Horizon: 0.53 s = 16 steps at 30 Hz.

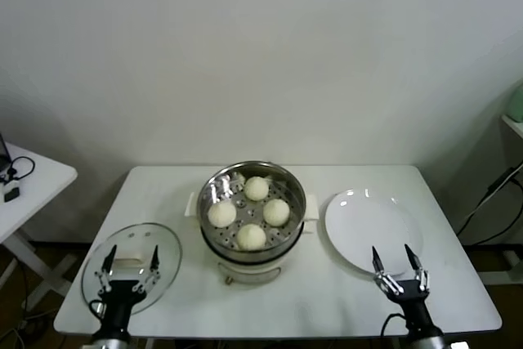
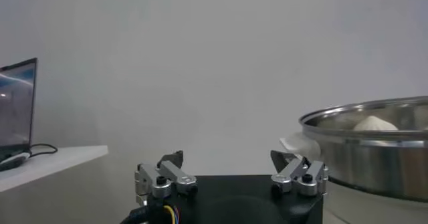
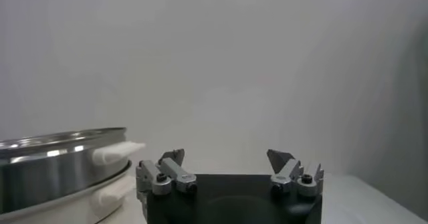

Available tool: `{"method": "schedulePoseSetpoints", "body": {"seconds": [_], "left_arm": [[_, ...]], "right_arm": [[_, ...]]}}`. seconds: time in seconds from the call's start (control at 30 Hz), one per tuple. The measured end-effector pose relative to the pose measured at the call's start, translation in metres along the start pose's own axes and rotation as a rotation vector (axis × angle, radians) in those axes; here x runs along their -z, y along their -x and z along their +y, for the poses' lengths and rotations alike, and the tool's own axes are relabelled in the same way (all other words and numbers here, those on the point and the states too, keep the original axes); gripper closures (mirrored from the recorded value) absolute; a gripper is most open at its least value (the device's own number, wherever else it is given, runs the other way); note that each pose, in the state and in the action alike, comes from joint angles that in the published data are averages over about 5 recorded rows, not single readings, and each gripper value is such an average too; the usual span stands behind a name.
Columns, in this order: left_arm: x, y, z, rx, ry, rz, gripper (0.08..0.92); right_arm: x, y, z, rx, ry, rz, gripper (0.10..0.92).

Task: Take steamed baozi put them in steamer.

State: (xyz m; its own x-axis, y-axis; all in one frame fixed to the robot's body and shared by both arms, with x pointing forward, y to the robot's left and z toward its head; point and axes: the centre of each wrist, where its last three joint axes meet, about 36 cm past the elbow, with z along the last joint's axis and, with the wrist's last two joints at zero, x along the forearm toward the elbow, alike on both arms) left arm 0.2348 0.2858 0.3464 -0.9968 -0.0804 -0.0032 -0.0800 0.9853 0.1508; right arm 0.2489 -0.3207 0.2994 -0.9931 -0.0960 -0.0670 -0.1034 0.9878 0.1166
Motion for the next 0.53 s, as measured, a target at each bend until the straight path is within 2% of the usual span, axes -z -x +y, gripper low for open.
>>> {"method": "schedulePoseSetpoints", "body": {"seconds": [0.53], "left_arm": [[0.004, 0.002, 0.001, 0.002, 0.005, -0.004, 0.177]], "right_arm": [[-0.014, -0.023, 0.016, -0.037, 0.046, -0.002, 0.2]]}}
